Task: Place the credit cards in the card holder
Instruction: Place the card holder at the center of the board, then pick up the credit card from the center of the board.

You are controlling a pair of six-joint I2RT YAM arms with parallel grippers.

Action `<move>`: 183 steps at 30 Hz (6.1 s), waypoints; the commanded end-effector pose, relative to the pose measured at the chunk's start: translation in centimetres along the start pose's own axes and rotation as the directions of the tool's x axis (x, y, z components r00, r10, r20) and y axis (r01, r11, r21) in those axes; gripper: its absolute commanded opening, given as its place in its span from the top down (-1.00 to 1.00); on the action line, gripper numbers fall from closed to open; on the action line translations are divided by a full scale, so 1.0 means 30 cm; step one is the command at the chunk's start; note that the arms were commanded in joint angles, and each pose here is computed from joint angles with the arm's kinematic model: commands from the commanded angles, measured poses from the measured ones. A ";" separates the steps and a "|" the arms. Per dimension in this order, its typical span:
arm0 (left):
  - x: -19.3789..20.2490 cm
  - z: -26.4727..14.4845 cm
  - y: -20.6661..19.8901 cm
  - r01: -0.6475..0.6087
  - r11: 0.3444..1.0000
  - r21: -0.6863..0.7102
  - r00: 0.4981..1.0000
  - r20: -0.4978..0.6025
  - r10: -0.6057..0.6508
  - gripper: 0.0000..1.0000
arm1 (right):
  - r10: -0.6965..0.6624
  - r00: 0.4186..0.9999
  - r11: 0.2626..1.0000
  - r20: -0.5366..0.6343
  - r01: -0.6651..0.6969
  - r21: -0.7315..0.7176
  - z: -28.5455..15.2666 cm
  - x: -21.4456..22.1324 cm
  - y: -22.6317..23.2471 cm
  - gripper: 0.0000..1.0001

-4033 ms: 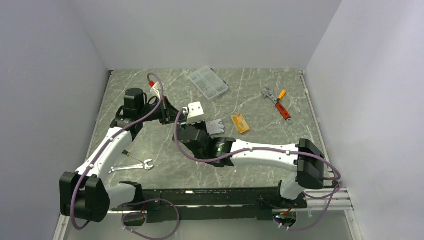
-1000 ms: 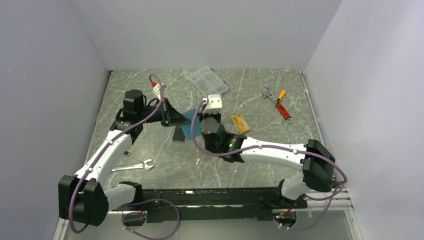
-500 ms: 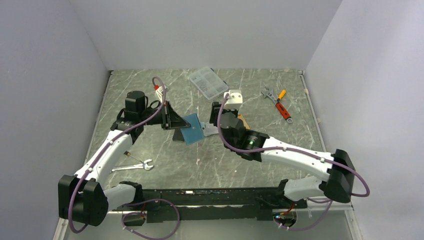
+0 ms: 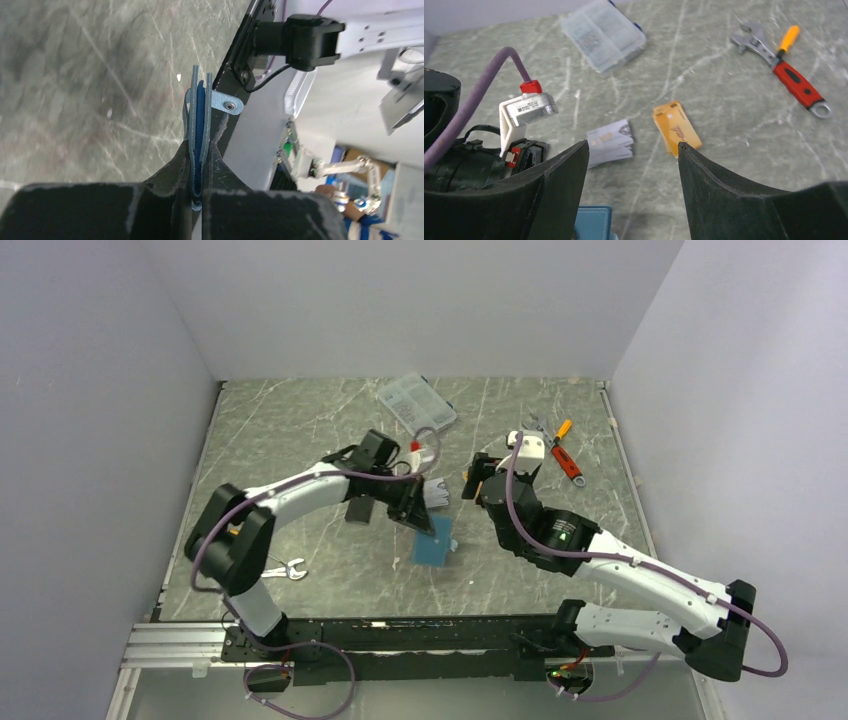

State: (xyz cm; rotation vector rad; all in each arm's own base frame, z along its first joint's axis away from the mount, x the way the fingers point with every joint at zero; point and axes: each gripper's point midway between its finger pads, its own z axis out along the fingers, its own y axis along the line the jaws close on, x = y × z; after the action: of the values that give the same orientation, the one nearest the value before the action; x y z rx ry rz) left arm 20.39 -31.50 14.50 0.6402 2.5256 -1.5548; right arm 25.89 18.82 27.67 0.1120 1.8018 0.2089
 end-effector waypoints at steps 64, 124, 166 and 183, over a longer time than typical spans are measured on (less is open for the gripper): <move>-0.103 -0.386 0.704 0.043 0.821 -0.569 0.976 0.198 0.086 -0.44 | 0.029 0.704 0.828 -0.709 -0.415 -0.378 0.433 0.628 0.579 -0.26; -0.131 -0.503 0.621 0.188 0.962 -0.196 0.925 0.366 -0.106 1.00 | 0.089 0.610 0.763 -0.787 -0.550 -0.340 0.418 0.768 0.574 -0.22; -0.170 -0.548 0.245 -0.046 0.986 0.161 0.911 0.411 -0.025 1.00 | 0.133 0.626 0.246 -0.768 -0.772 -0.587 0.231 0.387 0.726 0.05; -0.126 -0.571 0.098 -0.173 0.957 0.232 0.914 0.399 0.069 0.06 | 0.135 0.662 0.274 -0.737 -0.740 -0.614 0.176 0.284 0.700 1.00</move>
State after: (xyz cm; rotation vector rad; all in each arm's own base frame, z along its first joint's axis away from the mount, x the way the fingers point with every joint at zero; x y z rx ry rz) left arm 28.99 -16.02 18.78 0.3120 2.0839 -1.7102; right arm 28.33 42.27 19.22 -0.1364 2.0123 1.9193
